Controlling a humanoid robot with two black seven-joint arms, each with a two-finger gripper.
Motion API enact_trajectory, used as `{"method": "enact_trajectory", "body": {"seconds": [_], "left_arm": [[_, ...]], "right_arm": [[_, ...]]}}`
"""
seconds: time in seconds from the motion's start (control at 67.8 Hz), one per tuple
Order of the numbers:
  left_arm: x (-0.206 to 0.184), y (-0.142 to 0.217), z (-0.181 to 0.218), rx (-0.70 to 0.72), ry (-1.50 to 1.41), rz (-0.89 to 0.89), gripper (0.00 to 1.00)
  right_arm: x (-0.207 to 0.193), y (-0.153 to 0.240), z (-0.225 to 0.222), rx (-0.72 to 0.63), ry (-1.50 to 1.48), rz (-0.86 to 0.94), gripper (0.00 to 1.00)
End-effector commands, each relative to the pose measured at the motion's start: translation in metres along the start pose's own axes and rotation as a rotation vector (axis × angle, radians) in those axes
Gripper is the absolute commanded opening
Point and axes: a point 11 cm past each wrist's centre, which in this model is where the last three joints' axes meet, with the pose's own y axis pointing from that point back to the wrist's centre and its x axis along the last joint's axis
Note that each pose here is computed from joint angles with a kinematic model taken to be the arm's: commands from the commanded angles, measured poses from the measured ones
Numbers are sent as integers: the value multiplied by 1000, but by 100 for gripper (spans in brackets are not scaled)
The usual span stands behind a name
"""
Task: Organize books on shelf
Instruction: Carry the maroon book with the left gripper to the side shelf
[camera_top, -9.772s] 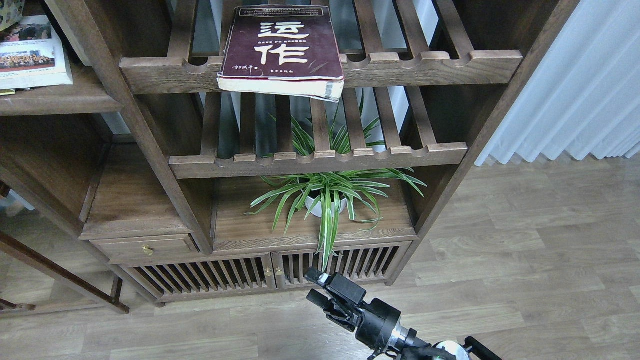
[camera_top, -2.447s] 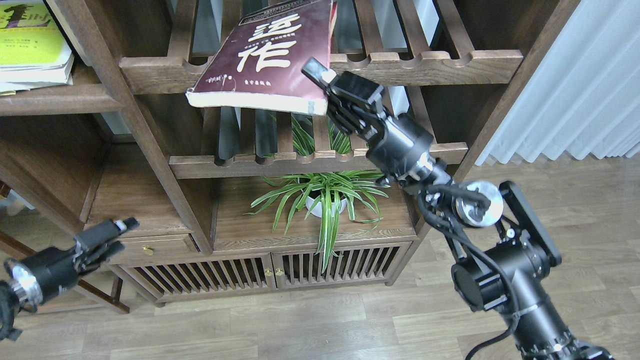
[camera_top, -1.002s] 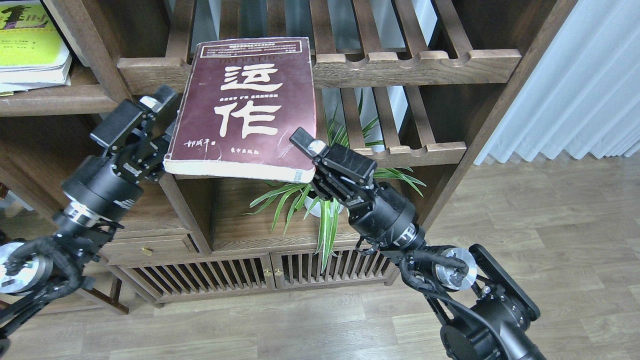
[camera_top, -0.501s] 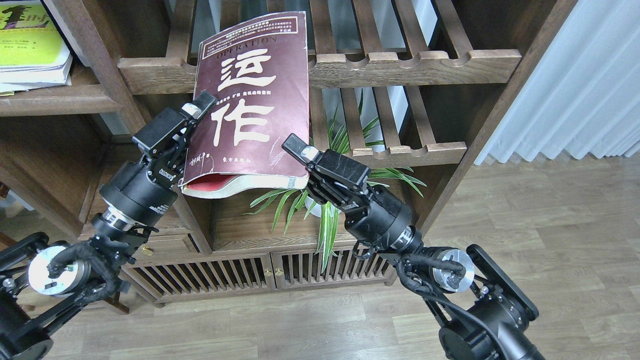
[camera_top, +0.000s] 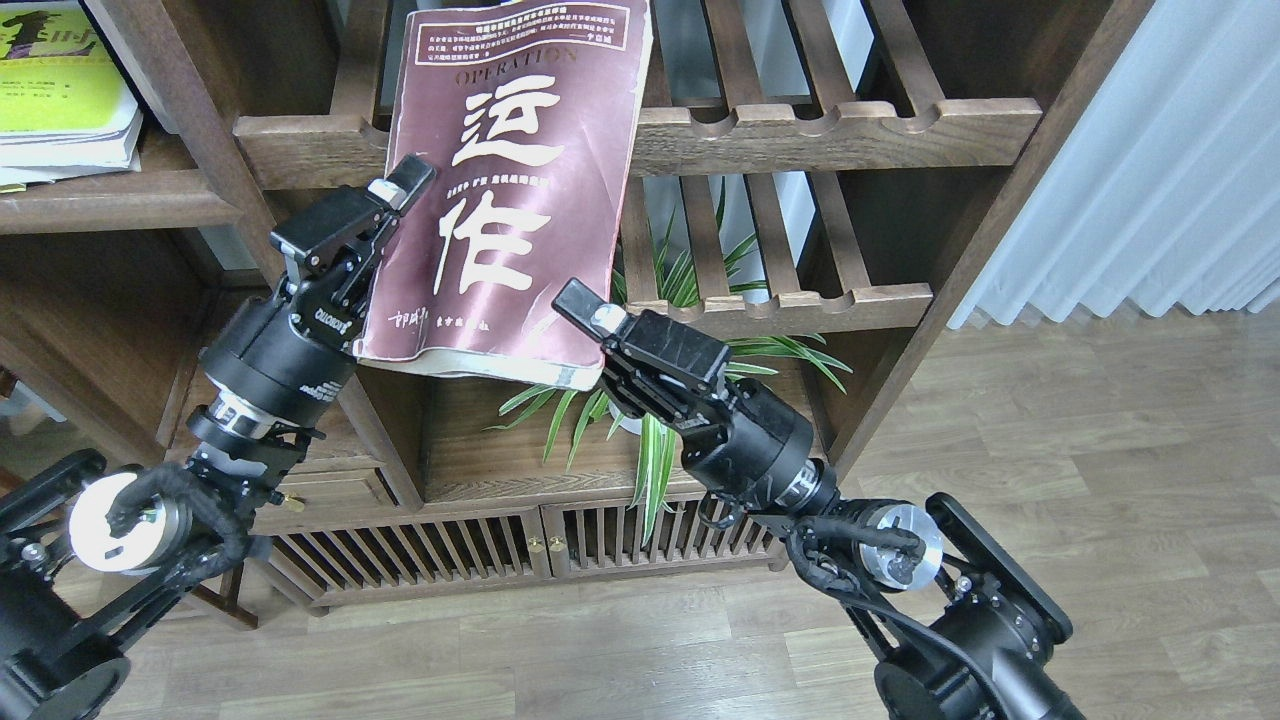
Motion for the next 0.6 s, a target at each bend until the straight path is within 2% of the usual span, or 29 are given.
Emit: {"method": "enact_trajectory", "body": {"seconds": [0.0,0.059,0.118,0.339,0.59], "left_arm": [[12,26,6,4,-22,82,0],[16,39,11,6,-39,123,0],[20,51,16,16,-66,164,0],[15,86,46,66,-221,287,0],[-23,116,106,135,-507,426,0]], "right_arm": [[19,5,8,-62,91,93,79],[26,8,14,-91,122,125,93],[29,12,17,-92,123,129,97],[41,20,32,-123,113,112,99],[53,28,32,-115,96,152,99]]}}
